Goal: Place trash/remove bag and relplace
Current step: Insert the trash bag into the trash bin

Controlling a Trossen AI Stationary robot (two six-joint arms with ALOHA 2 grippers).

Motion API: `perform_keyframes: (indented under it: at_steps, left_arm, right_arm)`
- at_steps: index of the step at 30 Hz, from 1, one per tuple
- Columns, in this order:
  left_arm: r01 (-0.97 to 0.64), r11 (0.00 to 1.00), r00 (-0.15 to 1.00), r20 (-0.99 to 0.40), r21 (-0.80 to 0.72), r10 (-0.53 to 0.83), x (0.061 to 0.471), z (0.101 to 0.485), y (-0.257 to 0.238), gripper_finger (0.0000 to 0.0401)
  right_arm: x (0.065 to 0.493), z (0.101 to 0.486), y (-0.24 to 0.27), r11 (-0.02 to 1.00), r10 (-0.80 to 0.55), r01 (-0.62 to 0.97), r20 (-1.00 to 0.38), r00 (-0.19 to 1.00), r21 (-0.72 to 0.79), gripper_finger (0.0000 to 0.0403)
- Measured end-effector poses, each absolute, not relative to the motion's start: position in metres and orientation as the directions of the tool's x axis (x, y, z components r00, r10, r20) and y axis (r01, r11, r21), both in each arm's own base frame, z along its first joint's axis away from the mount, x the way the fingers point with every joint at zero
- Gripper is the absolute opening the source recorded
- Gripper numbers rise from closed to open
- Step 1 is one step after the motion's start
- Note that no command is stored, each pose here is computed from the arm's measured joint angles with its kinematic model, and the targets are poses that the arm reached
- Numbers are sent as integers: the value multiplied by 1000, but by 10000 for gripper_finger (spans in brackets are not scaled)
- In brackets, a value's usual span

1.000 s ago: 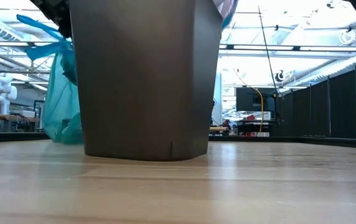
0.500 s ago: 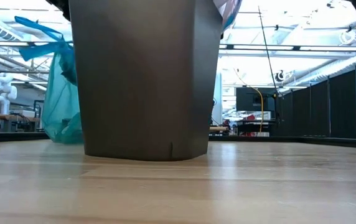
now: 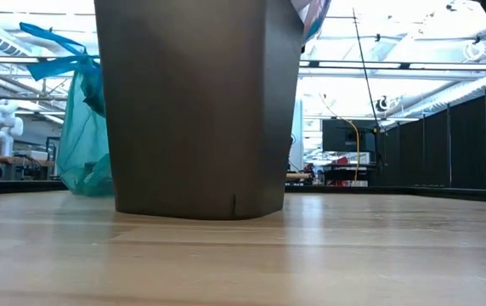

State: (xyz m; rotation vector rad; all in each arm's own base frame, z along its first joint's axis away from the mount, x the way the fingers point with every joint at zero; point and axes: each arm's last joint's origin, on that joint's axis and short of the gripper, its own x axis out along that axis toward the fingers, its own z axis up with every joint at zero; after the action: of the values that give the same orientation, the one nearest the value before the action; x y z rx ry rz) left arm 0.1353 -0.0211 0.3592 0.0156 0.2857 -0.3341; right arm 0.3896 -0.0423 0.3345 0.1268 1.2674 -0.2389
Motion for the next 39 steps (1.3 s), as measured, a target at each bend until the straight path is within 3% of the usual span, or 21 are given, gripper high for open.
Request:
perform_keyframes:
  at_steps: [4, 14, 19, 23, 29, 39]
  left_arm:
    - [399, 917, 868, -312, -29, -387, 144, 354, -35, 167]
    - [380, 925, 813, -482, 14, -327, 183, 327, -55, 167]
    - [508, 860, 738, -488, -53, -466, 190, 321, -66, 164]
    - [509, 860, 736, -502, -33, -454, 187, 325, -76, 127]
    - [439, 898, 741, -580, 36, -338, 176, 328, -84, 15]
    - [328, 940, 674, -722, 98, -160, 183, 303, -97, 1]
  right_arm:
    - [390, 334, -42, 968, -108, 247, -955, 278, -37, 0]
    - [389, 334, -42, 971, -107, 236, -955, 277, -40, 0]
    - [389, 334, -42, 971, -107, 235, -957, 271, -42, 0]
    - [388, 334, -42, 972, -106, 232, -959, 263, -44, 0]
    - [388, 334, -42, 972, -106, 232, -959, 263, -43, 0]
    - [387, 334, -42, 972, -104, 231, -961, 257, -44, 0]
